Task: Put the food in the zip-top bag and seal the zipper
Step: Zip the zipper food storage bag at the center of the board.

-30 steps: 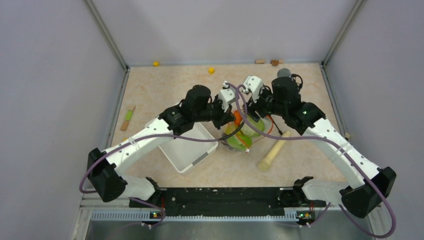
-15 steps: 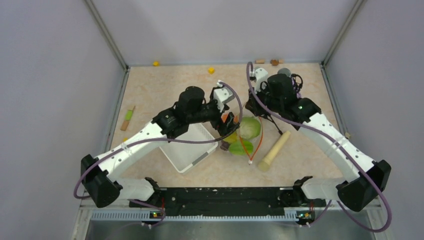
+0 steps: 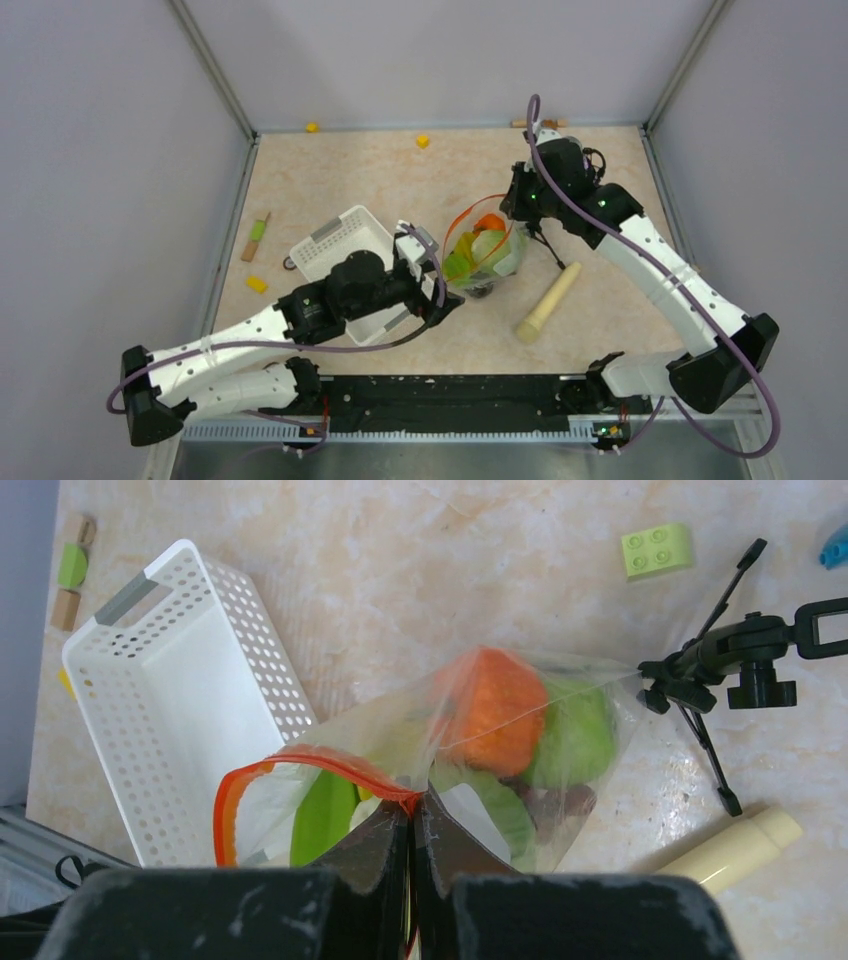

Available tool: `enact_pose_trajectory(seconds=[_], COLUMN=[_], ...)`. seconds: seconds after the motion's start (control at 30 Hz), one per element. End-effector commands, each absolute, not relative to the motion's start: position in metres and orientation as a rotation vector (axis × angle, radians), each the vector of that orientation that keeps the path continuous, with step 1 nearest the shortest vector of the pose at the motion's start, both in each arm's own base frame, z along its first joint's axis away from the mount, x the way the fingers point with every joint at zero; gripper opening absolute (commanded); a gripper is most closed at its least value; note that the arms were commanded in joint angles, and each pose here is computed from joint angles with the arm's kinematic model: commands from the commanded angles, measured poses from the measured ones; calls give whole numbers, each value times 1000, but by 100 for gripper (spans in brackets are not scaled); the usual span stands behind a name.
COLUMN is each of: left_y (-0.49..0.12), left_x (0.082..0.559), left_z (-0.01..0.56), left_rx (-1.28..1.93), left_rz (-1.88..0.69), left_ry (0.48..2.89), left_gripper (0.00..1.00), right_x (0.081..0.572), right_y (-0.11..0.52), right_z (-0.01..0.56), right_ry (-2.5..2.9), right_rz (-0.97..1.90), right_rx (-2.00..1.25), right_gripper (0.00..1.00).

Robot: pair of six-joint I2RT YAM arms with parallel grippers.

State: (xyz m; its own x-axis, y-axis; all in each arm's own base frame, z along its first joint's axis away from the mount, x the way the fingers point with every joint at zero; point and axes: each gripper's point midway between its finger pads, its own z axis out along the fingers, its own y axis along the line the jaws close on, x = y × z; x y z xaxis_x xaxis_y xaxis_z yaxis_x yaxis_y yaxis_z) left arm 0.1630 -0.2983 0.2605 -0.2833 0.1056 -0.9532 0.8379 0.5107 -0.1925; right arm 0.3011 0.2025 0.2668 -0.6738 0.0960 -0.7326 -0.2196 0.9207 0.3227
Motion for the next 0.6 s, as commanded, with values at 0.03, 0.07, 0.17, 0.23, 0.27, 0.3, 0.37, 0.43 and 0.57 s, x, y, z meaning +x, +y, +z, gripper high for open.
enact_pose_trajectory(seconds=[0.03, 0.07, 0.17, 0.23, 0.27, 0.3, 0.37, 0.43, 0.57], left_y=[-295, -296, -291, -286, -284, -284, -285, -289, -295], left_x=[162, 161, 168, 176, 178, 179, 180, 182, 190], left_z=[218, 215, 206, 201, 198, 197, 196, 195, 189], left_rx=[675, 667, 631, 600, 594, 589, 587, 601, 607], left_rz=[-809, -818, -776, -720, -701, -696, -693, -689, -644], left_ry=[1855, 1857, 1850, 1844, 1856, 1862, 1860, 1852, 1867], left_gripper=[97, 97, 97, 97, 97, 97, 94, 87, 71], right_x=[319, 319, 318, 316, 315, 314, 313, 312, 310], right_y=[206, 206, 206, 205, 205, 205, 204, 204, 205], right_z=[303, 303, 303, 305, 305, 306, 307, 307, 307], right_ry=[2148, 2149, 2148, 2142, 2143, 2140, 2137, 2135, 2135], right_rz=[547, 547, 551, 556, 556, 560, 563, 564, 573], right_rx=[14, 12, 9, 3, 0, -3, -6, -8, -22], right_gripper=[0, 0, 0, 0, 0, 0, 0, 0, 0])
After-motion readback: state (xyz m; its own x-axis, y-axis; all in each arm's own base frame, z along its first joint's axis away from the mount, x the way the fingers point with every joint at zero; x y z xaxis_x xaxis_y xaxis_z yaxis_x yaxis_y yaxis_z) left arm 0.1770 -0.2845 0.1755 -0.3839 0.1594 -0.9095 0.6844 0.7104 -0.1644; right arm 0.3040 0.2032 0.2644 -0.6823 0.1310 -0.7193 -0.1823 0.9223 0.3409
